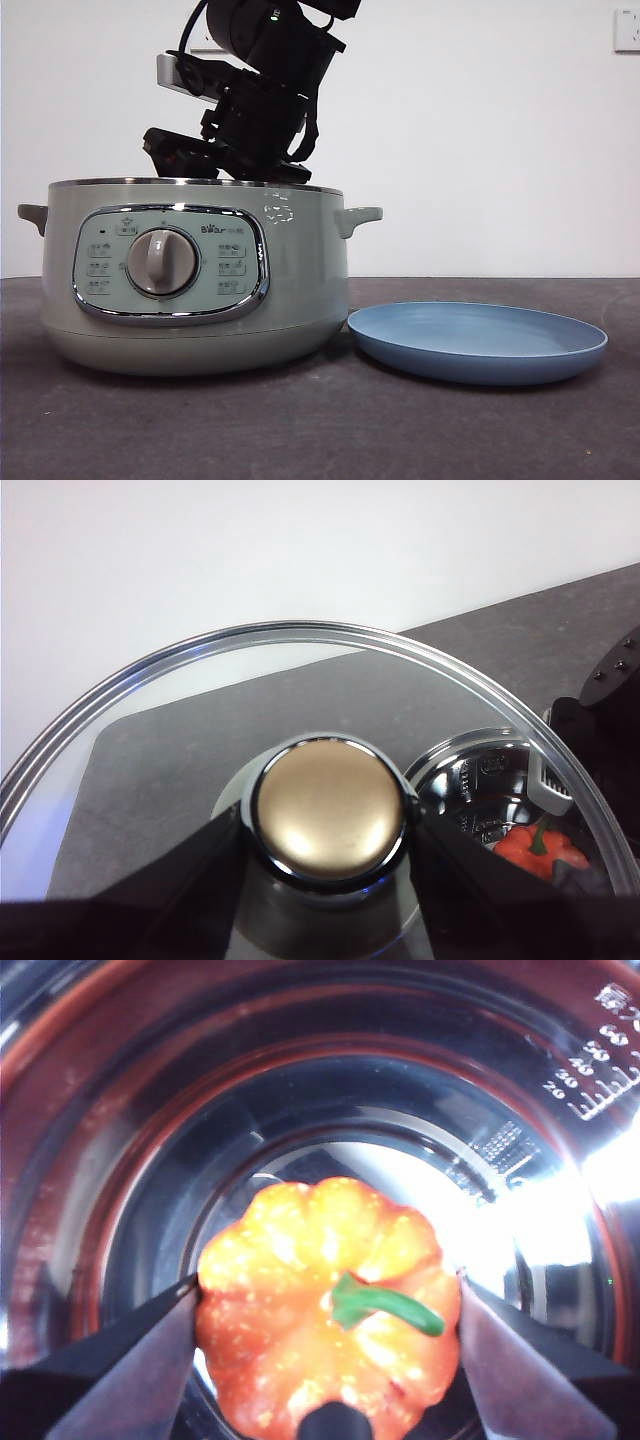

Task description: Take the pumpkin out from the steamer,put the pumpkin in the blue plate,close the lid

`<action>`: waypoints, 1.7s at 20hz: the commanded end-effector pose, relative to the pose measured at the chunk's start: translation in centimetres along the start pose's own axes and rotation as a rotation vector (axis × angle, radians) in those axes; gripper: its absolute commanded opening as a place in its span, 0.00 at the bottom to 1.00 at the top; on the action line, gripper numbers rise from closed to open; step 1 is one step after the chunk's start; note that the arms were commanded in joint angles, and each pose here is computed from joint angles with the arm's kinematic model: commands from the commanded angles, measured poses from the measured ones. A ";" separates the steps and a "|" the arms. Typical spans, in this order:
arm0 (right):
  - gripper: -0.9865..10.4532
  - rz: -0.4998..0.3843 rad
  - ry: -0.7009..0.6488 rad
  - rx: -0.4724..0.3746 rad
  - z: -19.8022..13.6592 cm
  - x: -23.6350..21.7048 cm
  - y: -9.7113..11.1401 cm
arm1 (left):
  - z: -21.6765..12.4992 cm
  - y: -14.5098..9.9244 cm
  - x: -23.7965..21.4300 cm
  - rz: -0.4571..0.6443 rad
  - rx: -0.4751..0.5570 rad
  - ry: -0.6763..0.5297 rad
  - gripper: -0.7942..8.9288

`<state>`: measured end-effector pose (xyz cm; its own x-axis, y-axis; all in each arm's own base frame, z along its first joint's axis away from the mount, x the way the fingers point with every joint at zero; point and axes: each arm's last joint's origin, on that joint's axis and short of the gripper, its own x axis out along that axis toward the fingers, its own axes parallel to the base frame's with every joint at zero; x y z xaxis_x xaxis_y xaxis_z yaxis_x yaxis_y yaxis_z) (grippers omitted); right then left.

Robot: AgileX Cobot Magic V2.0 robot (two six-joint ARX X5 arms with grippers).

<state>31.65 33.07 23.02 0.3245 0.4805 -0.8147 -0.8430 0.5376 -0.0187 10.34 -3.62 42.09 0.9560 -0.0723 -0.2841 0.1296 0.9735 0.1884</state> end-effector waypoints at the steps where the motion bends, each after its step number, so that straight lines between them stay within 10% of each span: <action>1: 0.08 -0.005 -0.010 -0.004 0.3 -1.0 0.2 | 0.5 0.2 -0.4 0.010 -0.008 -0.055 0.07; 13: 0.08 -0.234 0.187 0.318 -5.0 -19.4 -4.1 | 1.1 -0.2 0.6 -0.011 -0.015 -0.082 0.07; 34: 0.09 -0.324 0.142 0.466 -15.2 -8.5 -6.8 | 1.3 -1.0 2.5 -0.075 -0.002 -0.053 0.07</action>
<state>28.03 14.77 21.89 0.4594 0.1662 -0.8726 -0.4288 0.9018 -0.0540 13.15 -5.14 41.72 0.9374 -0.1504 -0.3140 0.2118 0.9622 0.1712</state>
